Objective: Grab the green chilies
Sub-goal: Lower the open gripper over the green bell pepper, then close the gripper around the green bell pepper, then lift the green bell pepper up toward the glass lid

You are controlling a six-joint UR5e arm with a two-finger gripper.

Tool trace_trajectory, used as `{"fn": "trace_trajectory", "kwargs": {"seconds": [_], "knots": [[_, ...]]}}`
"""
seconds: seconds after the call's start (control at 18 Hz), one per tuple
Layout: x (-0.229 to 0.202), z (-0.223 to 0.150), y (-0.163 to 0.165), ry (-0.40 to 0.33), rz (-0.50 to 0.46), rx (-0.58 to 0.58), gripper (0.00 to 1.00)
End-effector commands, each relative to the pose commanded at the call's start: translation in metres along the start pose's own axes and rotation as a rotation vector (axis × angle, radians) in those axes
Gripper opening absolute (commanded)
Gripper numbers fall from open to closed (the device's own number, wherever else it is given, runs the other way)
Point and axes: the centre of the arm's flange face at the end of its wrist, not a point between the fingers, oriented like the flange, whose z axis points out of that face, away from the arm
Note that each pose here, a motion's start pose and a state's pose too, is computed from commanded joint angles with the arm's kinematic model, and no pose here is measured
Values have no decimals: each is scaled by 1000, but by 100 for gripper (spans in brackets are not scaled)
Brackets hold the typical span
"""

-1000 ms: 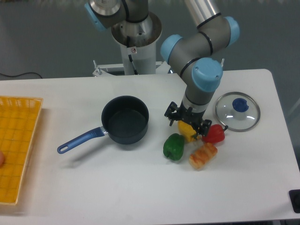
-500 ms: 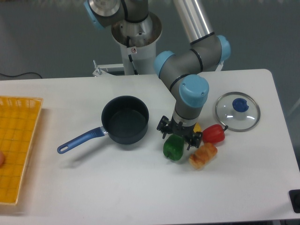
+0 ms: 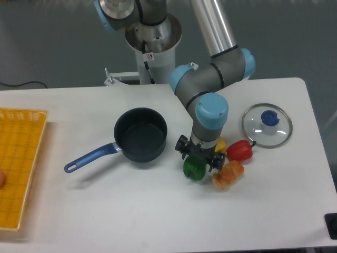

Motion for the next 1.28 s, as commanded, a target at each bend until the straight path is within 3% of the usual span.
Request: {"fn": "trace_trajectory", "kwargs": {"seconds": [0.17,0.28,0.5,1.0,1.11,1.28], "knots": [[0,0,0,0,-2,0,85],[0,0,0,-1,-1,1,67],[0,-4,0,-6,-1,5,52],[-9,-63,-11,-91,12,65,51],[-15,-75,-13,-115,13,74,47],[-22,-88,-9,-161,116,37,47]]}}
